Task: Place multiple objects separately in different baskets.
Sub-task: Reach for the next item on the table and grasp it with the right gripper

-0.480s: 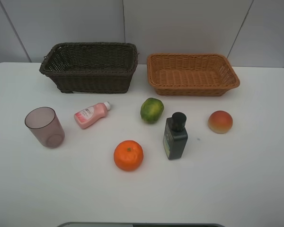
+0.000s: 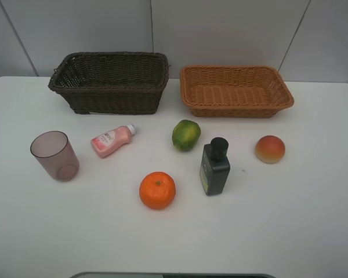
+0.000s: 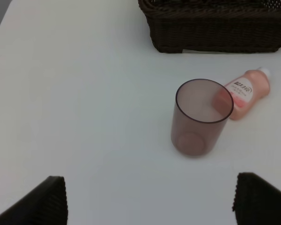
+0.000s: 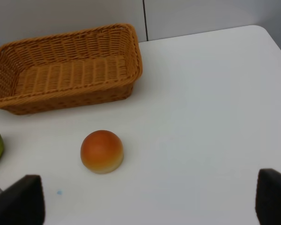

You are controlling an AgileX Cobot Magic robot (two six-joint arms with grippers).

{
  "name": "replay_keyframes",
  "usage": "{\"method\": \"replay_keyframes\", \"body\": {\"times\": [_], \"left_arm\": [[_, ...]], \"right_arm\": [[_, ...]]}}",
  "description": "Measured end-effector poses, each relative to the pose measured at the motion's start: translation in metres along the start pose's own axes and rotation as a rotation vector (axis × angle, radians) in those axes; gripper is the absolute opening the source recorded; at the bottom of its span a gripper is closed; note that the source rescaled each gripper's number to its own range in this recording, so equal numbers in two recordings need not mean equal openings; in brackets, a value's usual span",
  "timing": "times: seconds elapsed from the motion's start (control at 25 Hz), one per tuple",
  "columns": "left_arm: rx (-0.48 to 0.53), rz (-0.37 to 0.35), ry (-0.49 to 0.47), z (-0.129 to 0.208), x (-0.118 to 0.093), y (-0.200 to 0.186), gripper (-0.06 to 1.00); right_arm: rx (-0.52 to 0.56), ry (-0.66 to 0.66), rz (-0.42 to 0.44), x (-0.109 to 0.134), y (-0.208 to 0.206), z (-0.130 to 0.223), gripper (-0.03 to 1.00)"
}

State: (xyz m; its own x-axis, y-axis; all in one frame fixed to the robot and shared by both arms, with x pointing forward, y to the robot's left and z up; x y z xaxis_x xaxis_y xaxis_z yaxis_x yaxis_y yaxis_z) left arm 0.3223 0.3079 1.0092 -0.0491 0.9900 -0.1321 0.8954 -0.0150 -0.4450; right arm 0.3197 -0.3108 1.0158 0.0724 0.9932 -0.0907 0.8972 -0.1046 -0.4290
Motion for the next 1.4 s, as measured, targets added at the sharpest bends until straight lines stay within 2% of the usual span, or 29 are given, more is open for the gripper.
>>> {"method": "replay_keyframes", "body": {"times": [1.4], "left_arm": [[0.0, 0.0, 0.0, 0.0, 0.0, 0.0, 0.92]], "right_arm": [[0.0, 0.0, 0.0, 0.0, 0.0, 0.0, 1.0]]}}
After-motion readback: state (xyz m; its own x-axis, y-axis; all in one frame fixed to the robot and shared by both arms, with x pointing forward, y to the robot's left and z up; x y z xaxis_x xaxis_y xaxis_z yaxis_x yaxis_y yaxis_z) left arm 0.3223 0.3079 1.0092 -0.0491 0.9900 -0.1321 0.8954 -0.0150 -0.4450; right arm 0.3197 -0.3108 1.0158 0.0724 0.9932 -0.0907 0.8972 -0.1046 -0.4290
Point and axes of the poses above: a point on each arm's last joint axis where the gripper is mounted, y pointing out along that axis toward the gripper, x along the wrist's bending axis when the last joint is at zero, z = x × y, the point moved 10 cm from there along y, pointing out along that axis toward the gripper, and after that the axes turned 8 degrees about -y, right-handed, at the moved point
